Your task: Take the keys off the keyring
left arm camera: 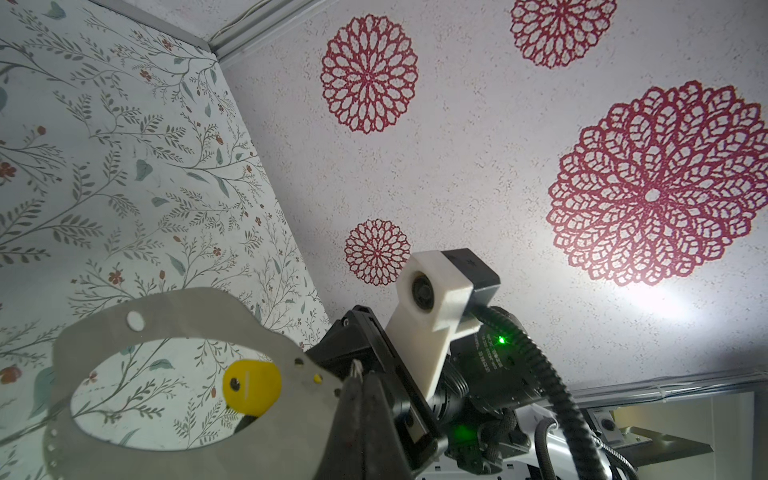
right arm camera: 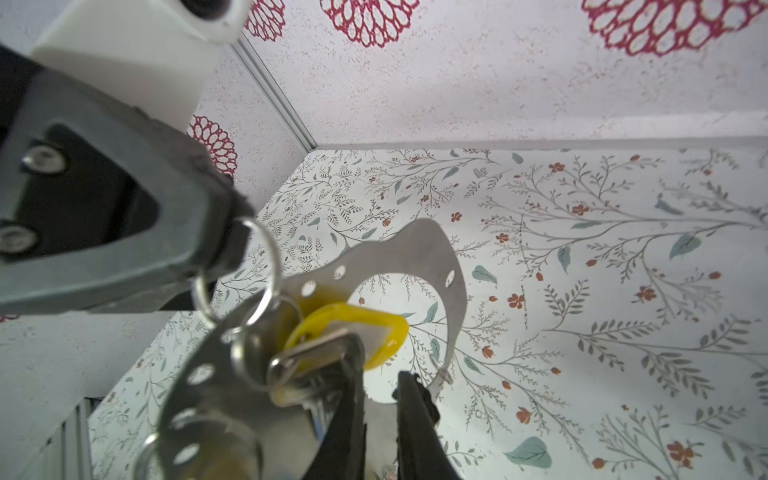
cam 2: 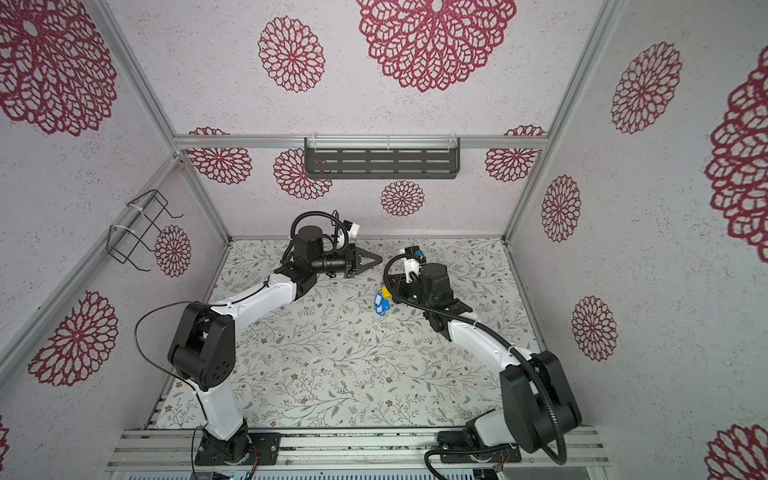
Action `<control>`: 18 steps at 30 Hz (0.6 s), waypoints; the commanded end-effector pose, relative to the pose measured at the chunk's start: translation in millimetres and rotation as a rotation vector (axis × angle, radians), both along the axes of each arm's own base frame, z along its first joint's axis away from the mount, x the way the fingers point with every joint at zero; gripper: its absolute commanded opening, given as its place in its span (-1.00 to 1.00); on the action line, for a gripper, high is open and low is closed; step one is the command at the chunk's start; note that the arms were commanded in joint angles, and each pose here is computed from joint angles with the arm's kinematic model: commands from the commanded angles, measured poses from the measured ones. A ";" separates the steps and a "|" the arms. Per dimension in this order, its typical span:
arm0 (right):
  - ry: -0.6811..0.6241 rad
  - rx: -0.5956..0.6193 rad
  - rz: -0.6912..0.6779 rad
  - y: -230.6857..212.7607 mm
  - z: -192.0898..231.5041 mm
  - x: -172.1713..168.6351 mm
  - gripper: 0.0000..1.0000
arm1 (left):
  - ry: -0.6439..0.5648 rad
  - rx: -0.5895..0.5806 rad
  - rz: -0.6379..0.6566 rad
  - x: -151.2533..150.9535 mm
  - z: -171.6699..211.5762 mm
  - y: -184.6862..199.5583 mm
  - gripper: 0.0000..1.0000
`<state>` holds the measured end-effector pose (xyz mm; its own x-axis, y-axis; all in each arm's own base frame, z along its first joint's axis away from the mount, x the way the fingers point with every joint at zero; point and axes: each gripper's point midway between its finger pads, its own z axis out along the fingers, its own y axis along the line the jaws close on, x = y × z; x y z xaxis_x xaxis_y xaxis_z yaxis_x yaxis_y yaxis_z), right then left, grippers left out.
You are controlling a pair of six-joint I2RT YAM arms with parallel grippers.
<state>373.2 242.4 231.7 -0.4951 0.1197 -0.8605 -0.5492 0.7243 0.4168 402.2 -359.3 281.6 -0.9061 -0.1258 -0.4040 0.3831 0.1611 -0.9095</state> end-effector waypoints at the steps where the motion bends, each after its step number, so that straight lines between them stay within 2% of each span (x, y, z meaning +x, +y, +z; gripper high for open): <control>1: -0.122 0.005 -0.030 -3.6 32.6 0.5 -0.40 | -0.059 -0.028 -0.020 -0.2 18.1 -3.9 -1.00; 5: -0.133 -0.005 -0.024 0.6 33.3 -2.7 -0.25 | -0.057 -0.026 -0.021 0.4 18.2 -4.4 -1.00; 18: -0.117 -0.044 -0.040 -1.7 17.4 -15.0 -0.23 | -0.057 -0.021 -0.021 1.2 16.1 -3.4 -1.00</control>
<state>360.2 244.4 226.8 -0.4560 0.0826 -0.8862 -0.5486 0.7580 0.3529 403.8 -360.2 288.7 -0.9008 -0.1277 -0.4150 0.3950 0.1558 -0.9054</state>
